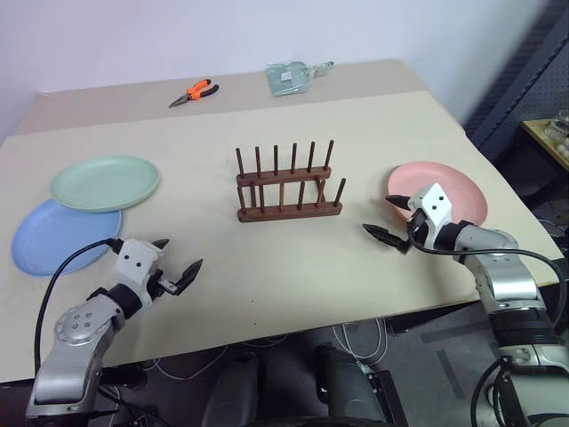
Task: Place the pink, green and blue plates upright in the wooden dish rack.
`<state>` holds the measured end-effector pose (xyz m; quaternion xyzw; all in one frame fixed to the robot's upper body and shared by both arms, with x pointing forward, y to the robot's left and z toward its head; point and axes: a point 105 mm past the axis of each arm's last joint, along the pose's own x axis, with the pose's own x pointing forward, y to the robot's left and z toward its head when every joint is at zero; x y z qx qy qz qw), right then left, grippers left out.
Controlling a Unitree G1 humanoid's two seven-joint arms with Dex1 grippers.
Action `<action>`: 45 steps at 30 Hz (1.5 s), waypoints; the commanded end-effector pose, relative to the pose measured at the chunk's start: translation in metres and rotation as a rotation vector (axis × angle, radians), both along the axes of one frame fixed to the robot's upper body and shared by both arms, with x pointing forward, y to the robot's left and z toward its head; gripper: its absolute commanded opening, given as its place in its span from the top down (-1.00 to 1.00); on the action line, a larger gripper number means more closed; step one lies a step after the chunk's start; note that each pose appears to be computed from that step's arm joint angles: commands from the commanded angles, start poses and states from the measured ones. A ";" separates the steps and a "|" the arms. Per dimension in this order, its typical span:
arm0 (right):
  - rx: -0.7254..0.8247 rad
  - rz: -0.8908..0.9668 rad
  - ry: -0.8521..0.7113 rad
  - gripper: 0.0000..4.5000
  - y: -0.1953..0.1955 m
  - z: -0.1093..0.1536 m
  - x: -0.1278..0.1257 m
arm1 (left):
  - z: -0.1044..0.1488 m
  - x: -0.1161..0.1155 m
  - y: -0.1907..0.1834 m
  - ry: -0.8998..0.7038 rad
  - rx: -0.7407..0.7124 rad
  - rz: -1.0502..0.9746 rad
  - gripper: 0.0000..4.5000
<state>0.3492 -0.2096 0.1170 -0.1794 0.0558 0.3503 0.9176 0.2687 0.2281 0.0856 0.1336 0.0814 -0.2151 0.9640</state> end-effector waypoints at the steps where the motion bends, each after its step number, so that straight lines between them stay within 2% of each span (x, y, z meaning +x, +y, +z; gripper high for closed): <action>1: 0.002 -0.006 -0.062 -0.98 0.003 0.011 0.005 | 0.007 0.002 -0.005 -0.031 0.000 -0.015 -0.98; 6: 0.018 0.001 -0.042 -0.98 0.005 0.013 0.005 | 0.008 0.003 -0.021 -0.025 -0.046 -0.063 -0.98; 10: -0.002 0.022 -0.032 -0.98 0.008 0.013 0.000 | 0.003 0.020 -0.039 0.016 -0.051 -0.171 -0.98; 15: -0.023 -0.040 -0.085 -0.98 0.004 0.019 -0.008 | -0.002 0.066 -0.064 0.058 -0.003 -0.327 -0.98; 20: -0.022 -0.109 -0.106 -0.98 -0.001 0.022 -0.025 | -0.007 0.101 -0.086 0.109 0.040 -0.448 -0.98; 22: -0.026 -0.135 -0.109 -0.98 -0.003 0.022 -0.031 | -0.007 0.107 -0.095 0.125 0.022 -0.496 -0.98; 25: -0.029 -0.172 -0.115 -1.00 -0.006 0.024 -0.040 | -0.011 0.109 -0.108 0.159 0.039 -0.587 -0.62; 30: -0.029 -0.188 -0.116 -1.00 -0.004 0.026 -0.044 | -0.012 0.107 -0.109 0.155 0.068 -0.638 0.43; 31: -0.029 -0.186 -0.113 -1.00 -0.002 0.026 -0.043 | -0.010 0.106 -0.110 0.143 0.072 -0.650 0.61; 32: -0.031 -0.181 -0.111 -1.00 0.000 0.025 -0.042 | -0.008 0.103 -0.110 0.134 0.067 -0.665 0.66; 34: -0.040 -0.169 -0.109 -1.00 0.002 0.024 -0.039 | -0.004 0.096 -0.111 0.115 0.064 -0.702 0.65; 39: -0.043 -0.154 -0.100 -1.00 0.004 0.022 -0.032 | 0.004 0.058 -0.117 0.086 0.097 -0.842 0.65; 42: -0.047 -0.145 -0.097 -1.00 0.005 0.021 -0.028 | 0.006 0.041 -0.113 0.106 0.088 -0.849 0.65; 45: -0.074 -0.147 -0.081 -1.00 -0.002 0.018 -0.027 | -0.001 0.043 -0.099 0.133 0.142 -0.756 0.01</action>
